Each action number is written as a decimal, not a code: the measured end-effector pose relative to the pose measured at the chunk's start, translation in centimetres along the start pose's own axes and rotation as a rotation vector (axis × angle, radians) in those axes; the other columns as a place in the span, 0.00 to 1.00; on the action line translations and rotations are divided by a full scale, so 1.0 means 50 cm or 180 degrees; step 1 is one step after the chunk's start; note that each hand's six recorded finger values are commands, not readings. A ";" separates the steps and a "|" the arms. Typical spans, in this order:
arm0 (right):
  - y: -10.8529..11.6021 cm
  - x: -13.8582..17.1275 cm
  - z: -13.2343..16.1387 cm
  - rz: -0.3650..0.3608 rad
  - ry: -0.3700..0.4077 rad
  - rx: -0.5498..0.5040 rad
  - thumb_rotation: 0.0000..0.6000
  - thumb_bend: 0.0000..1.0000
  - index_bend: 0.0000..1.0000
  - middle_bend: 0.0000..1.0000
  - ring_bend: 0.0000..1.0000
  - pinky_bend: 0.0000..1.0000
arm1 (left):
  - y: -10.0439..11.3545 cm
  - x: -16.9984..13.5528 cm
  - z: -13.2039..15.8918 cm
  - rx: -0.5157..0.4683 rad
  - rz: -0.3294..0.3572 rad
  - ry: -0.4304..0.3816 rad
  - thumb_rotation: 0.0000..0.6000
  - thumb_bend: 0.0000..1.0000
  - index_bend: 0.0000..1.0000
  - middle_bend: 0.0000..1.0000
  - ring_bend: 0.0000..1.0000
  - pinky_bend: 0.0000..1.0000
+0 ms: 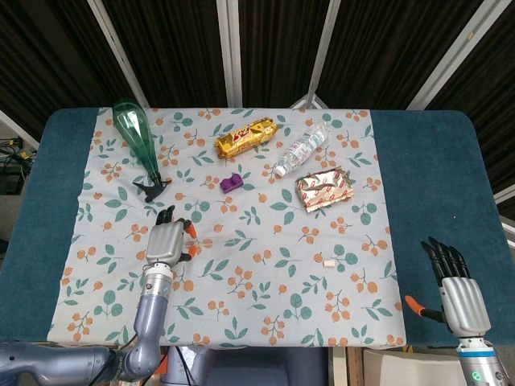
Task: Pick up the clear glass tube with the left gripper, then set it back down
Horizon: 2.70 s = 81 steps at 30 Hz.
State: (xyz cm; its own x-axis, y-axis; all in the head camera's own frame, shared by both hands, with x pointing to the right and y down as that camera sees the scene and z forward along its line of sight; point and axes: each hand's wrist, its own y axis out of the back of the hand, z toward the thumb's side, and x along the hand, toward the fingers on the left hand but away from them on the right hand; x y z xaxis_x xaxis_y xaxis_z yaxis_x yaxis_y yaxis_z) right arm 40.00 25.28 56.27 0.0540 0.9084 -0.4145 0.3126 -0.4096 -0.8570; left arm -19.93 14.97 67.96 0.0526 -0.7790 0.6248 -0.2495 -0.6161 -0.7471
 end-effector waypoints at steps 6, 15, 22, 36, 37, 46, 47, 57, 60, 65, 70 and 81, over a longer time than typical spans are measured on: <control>0.000 0.001 0.002 -0.0004 0.0012 0.0003 1.00 0.21 0.00 0.00 0.00 0.00 | 0.018 -0.006 0.007 -0.0139 0.0081 -0.0209 1.00 0.51 0.58 0.45 0.03 0.00; -0.002 0.001 0.004 -0.0003 0.0040 0.0034 1.00 0.21 0.00 0.00 0.00 0.00 | 0.039 -0.004 -0.015 -0.0357 0.0239 -0.0360 1.00 0.52 0.59 0.48 0.05 0.00; -0.007 -0.001 0.010 0.0002 0.0089 0.0104 1.00 0.21 0.00 0.00 0.00 0.00 | 0.042 0.001 -0.032 -0.0468 0.0235 -0.0390 1.00 0.52 0.60 0.49 0.05 0.00; -0.038 -0.066 0.051 0.0052 0.0199 0.0311 1.00 0.21 0.00 0.00 0.00 0.00 | 0.045 0.026 -0.040 -0.0656 0.0189 -0.0654 1.00 0.53 0.61 0.49 0.05 0.00; -0.042 -0.073 0.056 0.0061 0.0203 0.0315 1.00 0.21 0.00 0.00 0.00 0.00 | 0.048 0.027 -0.037 -0.0679 0.0191 -0.0676 1.00 0.53 0.61 0.49 0.05 0.00; -0.095 -0.143 0.117 0.0200 0.0252 0.0368 1.00 0.21 0.07 0.01 0.00 0.00 | 0.082 0.042 -0.004 -0.0865 0.0209 -0.0922 1.00 0.53 0.61 0.49 0.05 0.00; -0.100 -0.150 0.123 0.0209 0.0255 0.0368 1.00 0.21 0.12 0.02 0.00 0.00 | 0.085 0.044 -0.001 -0.0885 0.0213 -0.0935 1.00 0.53 0.61 0.49 0.05 0.00; -0.167 -0.182 0.166 0.0453 0.0299 0.0431 1.00 0.21 0.36 0.09 0.01 0.00 | 0.123 0.048 0.035 -0.1019 0.0237 -0.1083 1.00 0.53 0.61 0.49 0.05 0.00; -0.189 -0.184 0.168 0.0541 0.0345 0.0502 1.00 0.21 0.37 0.10 0.01 0.00 | 0.128 0.046 0.037 -0.1030 0.0232 -0.1097 1.00 0.53 0.61 0.49 0.05 0.00; -0.216 -0.192 0.169 0.0677 0.0469 0.0669 1.00 0.21 0.39 0.11 0.01 0.00 | 0.135 0.045 0.033 -0.1031 0.0238 -0.1081 1.00 0.53 0.60 0.49 0.05 0.00; -0.233 -0.205 0.175 0.0720 0.0591 0.0811 1.00 0.21 0.41 0.12 0.02 0.00 | 0.142 0.047 0.026 -0.1022 0.0268 -0.1044 1.00 0.53 0.61 0.49 0.05 0.00; -0.258 -0.222 0.177 0.0757 0.0611 0.0867 1.00 0.24 0.46 0.13 0.02 0.00 | 0.143 0.046 0.022 -0.1006 0.0272 -0.1023 1.00 0.53 0.61 0.49 0.05 0.00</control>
State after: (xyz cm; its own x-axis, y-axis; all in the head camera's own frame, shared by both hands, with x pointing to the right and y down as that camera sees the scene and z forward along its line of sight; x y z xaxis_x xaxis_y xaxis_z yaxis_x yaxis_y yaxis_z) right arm 26.98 19.72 69.21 0.2784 0.7743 -0.5683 0.0089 -0.5937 -0.8046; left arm -20.52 8.65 63.80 0.3038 -0.8529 0.4246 -0.5461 -0.5211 -0.6559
